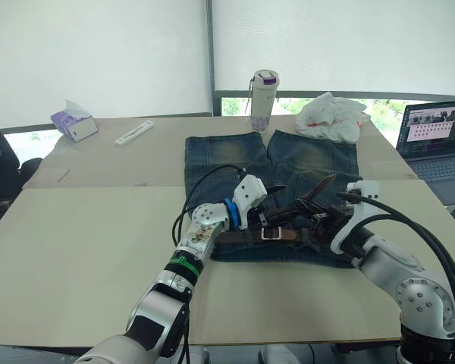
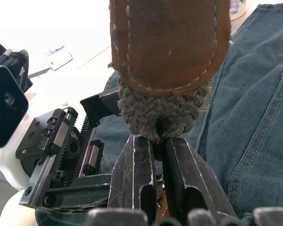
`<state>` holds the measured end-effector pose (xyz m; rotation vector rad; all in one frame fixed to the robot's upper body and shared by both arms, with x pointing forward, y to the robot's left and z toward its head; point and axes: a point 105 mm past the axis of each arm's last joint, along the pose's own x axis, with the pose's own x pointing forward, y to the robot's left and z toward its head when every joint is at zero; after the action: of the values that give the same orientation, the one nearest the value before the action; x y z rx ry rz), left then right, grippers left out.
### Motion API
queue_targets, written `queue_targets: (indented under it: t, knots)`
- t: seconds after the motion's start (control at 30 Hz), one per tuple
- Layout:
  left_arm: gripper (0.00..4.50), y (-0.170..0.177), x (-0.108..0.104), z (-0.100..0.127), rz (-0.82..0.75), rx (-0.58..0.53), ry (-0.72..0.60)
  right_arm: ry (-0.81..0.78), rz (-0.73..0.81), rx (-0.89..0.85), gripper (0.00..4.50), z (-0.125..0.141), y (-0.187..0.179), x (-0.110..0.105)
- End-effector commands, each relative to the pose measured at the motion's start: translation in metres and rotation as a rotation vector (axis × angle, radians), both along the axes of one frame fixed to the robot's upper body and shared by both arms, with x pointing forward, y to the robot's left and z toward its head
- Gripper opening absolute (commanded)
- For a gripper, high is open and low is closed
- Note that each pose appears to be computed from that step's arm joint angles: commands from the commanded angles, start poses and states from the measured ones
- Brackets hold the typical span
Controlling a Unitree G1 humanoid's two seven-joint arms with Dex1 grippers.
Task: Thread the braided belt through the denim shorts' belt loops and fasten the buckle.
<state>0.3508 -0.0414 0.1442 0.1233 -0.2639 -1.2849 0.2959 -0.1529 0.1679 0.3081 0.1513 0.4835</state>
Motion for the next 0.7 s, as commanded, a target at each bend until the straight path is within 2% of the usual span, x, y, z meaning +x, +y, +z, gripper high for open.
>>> queue_targets:
  t: [0.03, 0.6, 0.7]
  knots:
    - [3.92, -0.003, -0.002, 0.014, -0.022, -0.038, -0.042, -0.051, 0.01, 0.015, 0.0, 0.013, 0.003, -0.001]
    - [3.92, 0.008, 0.002, 0.0, 0.027, -0.011, 0.027, -0.049, 0.004, 0.011, 0.0, 0.013, 0.0, 0.0]
    - [3.92, 0.01, 0.0, 0.001, 0.017, -0.04, 0.043, -0.05, 0.007, 0.013, 0.0, 0.013, 0.001, 0.001]
